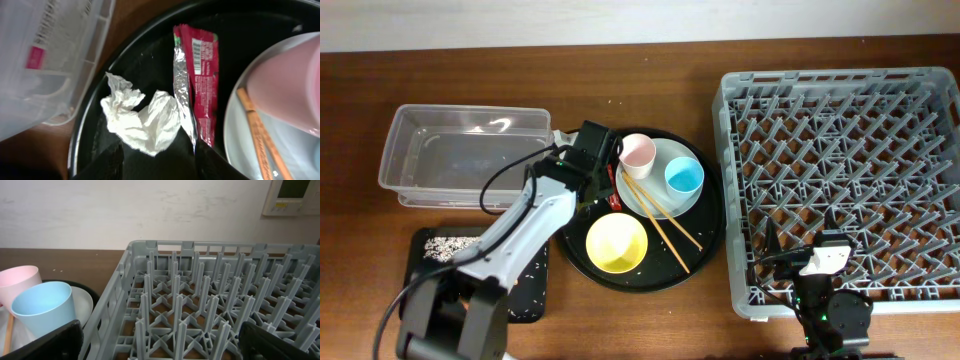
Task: Sort waste into correct bins and load items into the dishwasher rack
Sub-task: 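Grasp the white tissue with the left gripper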
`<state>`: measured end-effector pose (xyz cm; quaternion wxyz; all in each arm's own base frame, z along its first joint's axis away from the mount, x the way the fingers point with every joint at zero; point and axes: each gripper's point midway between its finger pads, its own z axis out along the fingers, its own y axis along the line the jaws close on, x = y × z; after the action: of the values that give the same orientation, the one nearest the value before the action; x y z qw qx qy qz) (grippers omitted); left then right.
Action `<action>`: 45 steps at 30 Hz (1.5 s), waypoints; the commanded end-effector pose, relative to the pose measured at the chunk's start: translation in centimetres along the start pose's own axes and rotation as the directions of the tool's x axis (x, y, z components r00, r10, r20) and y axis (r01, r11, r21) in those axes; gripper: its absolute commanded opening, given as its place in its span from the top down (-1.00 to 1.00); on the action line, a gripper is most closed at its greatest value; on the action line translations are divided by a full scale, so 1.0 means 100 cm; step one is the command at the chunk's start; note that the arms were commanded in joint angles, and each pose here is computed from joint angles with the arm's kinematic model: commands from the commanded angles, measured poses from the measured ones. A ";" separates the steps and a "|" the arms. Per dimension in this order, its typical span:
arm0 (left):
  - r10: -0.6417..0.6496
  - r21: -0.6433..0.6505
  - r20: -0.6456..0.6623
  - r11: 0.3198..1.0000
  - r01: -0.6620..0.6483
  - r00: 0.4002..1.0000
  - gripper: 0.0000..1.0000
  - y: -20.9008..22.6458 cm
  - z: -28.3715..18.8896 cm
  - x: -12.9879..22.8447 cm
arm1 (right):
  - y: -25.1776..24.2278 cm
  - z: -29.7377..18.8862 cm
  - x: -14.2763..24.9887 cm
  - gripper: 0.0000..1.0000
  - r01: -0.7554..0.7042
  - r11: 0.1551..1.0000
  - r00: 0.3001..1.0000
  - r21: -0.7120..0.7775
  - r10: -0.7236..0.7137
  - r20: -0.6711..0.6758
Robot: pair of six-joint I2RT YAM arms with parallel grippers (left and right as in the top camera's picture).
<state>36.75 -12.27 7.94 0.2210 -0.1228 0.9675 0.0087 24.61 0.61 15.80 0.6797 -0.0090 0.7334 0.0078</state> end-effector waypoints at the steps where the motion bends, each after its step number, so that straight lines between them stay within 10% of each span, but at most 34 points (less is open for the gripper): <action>1: -0.028 -0.039 -0.015 0.999 0.028 0.999 0.10 0.003 0.021 0.002 | 0.000 0.000 0.003 -0.97 -0.004 1.000 1.000 0.003 0.004 -0.007; 29: -0.474 -0.164 -0.058 0.873 0.460 0.879 0.09 0.033 0.058 0.044 | 0.000 0.000 0.003 -0.96 -0.004 1.000 1.000 0.003 0.004 -0.007; 45: -0.366 -0.061 0.031 0.928 0.368 0.930 0.92 0.028 0.017 0.008 | 0.000 0.000 0.003 -0.96 -0.004 1.000 1.000 0.003 0.004 -0.007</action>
<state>35.05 -10.11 1.81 0.1727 -0.3257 0.9295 0.0124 24.61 0.61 15.80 0.6797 -0.0090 0.7334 0.0078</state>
